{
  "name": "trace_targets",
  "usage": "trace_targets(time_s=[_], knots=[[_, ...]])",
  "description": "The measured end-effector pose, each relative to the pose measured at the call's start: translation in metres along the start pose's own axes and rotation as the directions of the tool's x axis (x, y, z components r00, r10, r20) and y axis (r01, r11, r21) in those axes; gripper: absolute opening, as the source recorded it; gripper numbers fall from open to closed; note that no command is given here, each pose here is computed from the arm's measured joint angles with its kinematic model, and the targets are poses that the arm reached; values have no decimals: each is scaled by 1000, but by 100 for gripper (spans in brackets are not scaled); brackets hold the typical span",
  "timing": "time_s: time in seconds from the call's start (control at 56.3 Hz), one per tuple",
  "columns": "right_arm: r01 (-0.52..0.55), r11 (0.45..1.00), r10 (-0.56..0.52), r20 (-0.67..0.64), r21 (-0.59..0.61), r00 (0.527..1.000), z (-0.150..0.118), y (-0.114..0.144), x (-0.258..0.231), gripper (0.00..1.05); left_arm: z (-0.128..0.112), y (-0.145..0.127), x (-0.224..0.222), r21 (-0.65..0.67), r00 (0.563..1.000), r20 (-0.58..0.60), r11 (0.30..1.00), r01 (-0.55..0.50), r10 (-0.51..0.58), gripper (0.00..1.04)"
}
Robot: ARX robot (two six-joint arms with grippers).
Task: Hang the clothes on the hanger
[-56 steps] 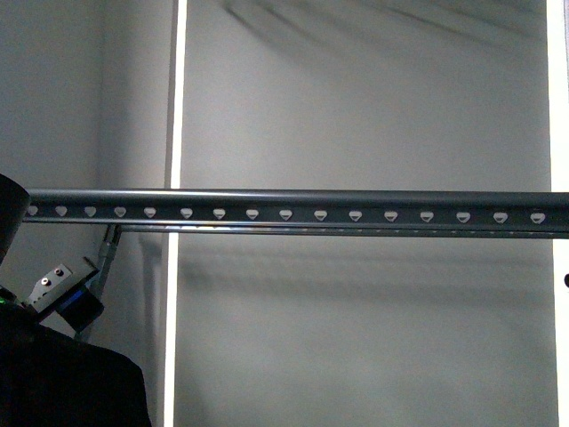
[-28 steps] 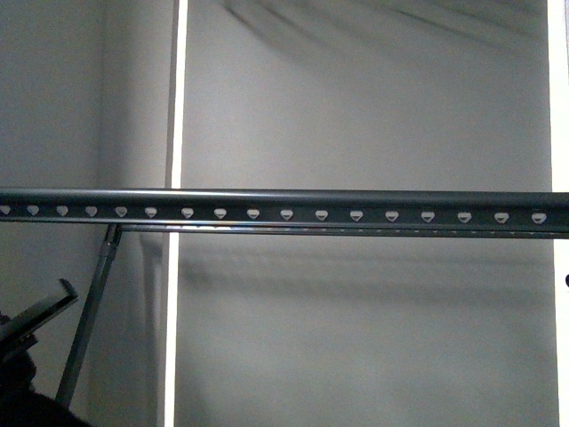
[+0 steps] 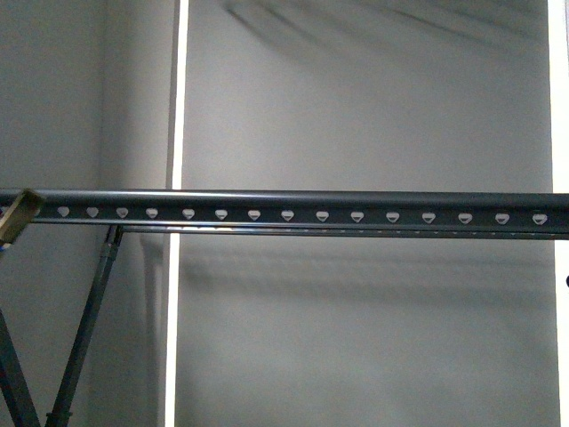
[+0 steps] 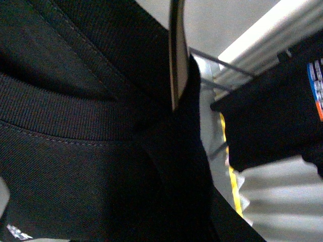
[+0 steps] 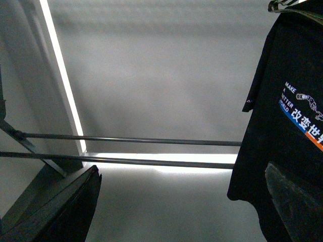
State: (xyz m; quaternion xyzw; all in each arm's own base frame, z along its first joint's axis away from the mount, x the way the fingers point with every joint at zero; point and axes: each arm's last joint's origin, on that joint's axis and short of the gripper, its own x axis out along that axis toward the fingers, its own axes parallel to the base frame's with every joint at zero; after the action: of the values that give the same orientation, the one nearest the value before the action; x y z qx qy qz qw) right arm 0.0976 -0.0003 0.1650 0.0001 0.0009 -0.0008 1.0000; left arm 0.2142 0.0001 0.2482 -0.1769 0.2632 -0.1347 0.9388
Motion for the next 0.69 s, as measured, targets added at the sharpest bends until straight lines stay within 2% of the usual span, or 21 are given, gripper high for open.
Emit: trace_targets(time_s=[0.124,0.195,0.249,0.284,0.32,0.355,0.391,0.444,0.48,0.498,0.551,0.586,0.693], knots=[[0,1000,0,0,0,1000,0,0,0,97,1,-2,-3,184,990,-106,976,117,-98,4],[0,1000,0,0,0,1000,0,0,0,97,9,-3,0,303,987,-111,942,142,-114,4],[0,1000,0,0,0,1000,0,0,0,97,17,-4,2,394,985,-112,905,162,-128,4],[0,1000,0,0,0,1000,0,0,0,97,25,-4,5,492,985,-99,854,170,-140,4],[0,1000,0,0,0,1000,0,0,0,97,34,-5,8,613,986,-68,773,164,-155,4],[0,1000,0,0,0,1000,0,0,0,97,40,-5,12,678,983,-49,716,163,-178,4],[0,1000,0,0,0,1000,0,0,0,97,46,-6,16,776,977,-32,610,159,-213,4],[0,1000,0,0,0,1000,0,0,0,97,52,-6,22,847,973,-17,514,136,-229,4],[0,1000,0,0,0,1000,0,0,0,97,58,-6,29,909,970,-1,404,103,-243,4],[0,1000,0,0,0,1000,0,0,0,97,62,-6,34,948,967,3,308,78,-254,4],[0,1000,0,0,0,1000,0,0,0,97,67,-7,43,988,956,-12,145,57,-292,4],[0,1000,0,0,0,1000,0,0,0,97,67,-8,47,996,949,-30,68,54,-313,4],[0,1000,0,0,0,1000,0,0,0,97,68,-14,57,994,936,-70,-99,38,-346,4]])
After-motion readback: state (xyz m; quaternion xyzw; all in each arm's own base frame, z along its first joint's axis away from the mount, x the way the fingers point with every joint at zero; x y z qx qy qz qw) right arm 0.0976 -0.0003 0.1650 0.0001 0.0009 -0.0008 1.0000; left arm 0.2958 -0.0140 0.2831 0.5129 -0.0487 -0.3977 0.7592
